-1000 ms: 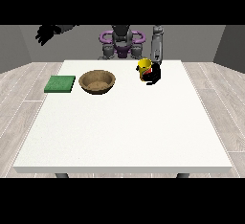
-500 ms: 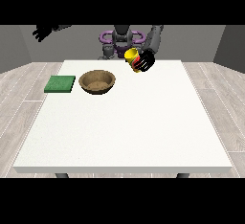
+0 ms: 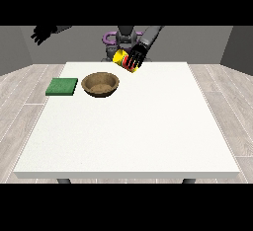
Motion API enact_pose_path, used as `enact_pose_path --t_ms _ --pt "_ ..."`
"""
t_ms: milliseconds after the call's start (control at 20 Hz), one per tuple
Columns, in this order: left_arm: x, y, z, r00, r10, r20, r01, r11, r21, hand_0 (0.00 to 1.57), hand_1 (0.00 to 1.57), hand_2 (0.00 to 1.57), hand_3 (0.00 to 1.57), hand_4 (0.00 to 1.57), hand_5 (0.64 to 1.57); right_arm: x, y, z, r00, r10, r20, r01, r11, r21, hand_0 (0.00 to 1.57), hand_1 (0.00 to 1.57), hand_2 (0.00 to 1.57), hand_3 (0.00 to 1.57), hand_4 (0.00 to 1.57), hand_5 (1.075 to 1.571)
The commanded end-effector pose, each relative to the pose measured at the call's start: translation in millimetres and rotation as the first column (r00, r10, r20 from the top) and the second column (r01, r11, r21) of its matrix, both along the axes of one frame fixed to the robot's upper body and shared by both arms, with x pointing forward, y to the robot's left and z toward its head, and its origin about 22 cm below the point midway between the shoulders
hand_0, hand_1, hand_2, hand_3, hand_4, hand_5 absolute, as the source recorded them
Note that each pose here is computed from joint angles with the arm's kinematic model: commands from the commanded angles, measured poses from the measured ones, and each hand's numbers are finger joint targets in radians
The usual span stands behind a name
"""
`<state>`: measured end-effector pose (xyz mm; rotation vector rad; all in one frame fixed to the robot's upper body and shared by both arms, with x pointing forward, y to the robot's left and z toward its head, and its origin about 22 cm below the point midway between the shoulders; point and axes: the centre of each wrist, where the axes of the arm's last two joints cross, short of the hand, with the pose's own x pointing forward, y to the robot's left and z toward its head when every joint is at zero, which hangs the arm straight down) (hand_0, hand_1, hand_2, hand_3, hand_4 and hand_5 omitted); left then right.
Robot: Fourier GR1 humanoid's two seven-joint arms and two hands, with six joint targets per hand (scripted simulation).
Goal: Pick the cup and pour the ball into the bowl, then pick the bowl and place it on the pad
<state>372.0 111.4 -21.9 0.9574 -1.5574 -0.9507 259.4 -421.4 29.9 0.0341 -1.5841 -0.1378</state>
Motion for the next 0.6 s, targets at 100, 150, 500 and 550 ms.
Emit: enact_pose_path --t_ms 100,150,500,550 --pt "18 -43 38 0.995 0.037 0.097 -0.06 0.966 0.251 1.33 1.33 1.57 1.57 1.47 1.535 11.3 -1 2 0.998 0.061 0.035 -0.061 0.998 -0.005 0.0 0.0 0.0 0.12 0.7 1.561" --pt "19 -43 36 0.995 0.029 0.092 -0.057 0.948 0.314 1.31 1.31 1.57 1.57 1.47 1.529 24.9 13 11 0.998 0.061 0.016 -0.061 0.998 0.011 0.0 0.0 0.0 0.17 0.7 1.56" --pt "25 -73 67 0.985 -0.015 0.17 -0.095 0.781 0.618 1.45 1.45 1.57 1.57 1.09 1.569 26.5 19 -10 1.0 0.027 -0.003 -0.027 0.999 0.029 0.0 0.0 0.0 0.29 0.7 1.555" --pt "21 -68 55 0.986 -0.006 0.166 -0.106 0.748 0.655 1.4 1.4 1.57 1.57 1.04 1.571 34.3 15 9 0.997 0.07 -0.01 -0.07 0.998 0.004 0.0 0.0 0.0 0.26 0.69 1.554"
